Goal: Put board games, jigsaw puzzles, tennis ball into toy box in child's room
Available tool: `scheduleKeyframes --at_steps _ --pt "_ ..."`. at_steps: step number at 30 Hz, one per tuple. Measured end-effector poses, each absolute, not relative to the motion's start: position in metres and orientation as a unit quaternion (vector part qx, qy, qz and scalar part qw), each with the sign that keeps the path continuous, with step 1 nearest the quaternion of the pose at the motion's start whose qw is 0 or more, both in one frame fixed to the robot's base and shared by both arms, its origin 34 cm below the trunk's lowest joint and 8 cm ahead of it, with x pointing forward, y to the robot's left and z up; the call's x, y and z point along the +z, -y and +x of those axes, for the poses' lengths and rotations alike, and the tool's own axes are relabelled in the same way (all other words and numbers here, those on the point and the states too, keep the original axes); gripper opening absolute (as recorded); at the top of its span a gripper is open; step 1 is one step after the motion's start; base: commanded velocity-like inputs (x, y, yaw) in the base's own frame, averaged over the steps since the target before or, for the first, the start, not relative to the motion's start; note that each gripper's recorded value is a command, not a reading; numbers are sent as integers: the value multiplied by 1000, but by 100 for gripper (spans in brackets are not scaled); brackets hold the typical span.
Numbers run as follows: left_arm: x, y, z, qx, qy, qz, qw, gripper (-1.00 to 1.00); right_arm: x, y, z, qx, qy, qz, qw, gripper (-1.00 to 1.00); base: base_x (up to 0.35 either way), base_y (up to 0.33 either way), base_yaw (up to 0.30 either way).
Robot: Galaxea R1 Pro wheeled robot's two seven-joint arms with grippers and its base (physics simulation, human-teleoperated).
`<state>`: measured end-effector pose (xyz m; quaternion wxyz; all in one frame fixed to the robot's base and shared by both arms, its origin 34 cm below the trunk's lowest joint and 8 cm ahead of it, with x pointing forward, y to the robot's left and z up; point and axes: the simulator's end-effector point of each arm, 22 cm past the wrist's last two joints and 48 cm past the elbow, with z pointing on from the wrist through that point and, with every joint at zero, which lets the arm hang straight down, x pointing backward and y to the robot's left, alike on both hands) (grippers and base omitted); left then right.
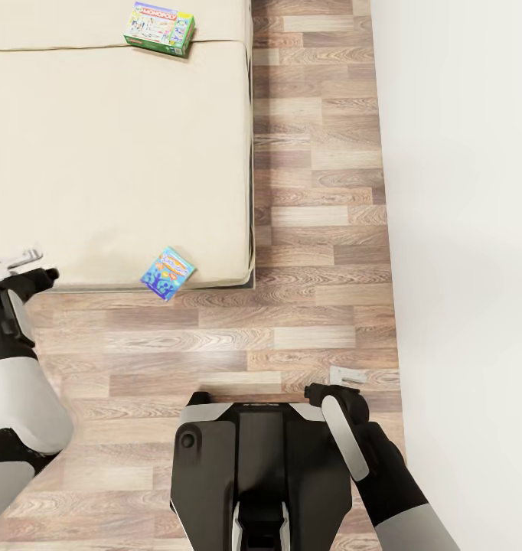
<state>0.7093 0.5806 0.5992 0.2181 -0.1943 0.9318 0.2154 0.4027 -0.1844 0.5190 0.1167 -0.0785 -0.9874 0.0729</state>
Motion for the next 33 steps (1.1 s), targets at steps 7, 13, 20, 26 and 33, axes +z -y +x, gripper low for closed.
scheduleKeyframes --at_steps 7,13,20,26,33 --pt "577 -601 591 188 -953 -210 110 100 519 185 403 73 987 -79 116 100 0 0 0" --pt "577 -616 506 191 -949 -242 65 100 519 184 403 73 987 -79 116 100 0 0 0" --pt "597 -645 453 198 -930 -302 66 100 519 184 404 73 987 -79 116 100 0 0 0" --pt "604 -654 432 208 -926 -309 63 100 519 184 403 73 987 -79 116 100 0 0 0" --pt "604 -656 421 211 -925 -309 58 100 519 184 403 73 987 -79 116 100 0 0 0"
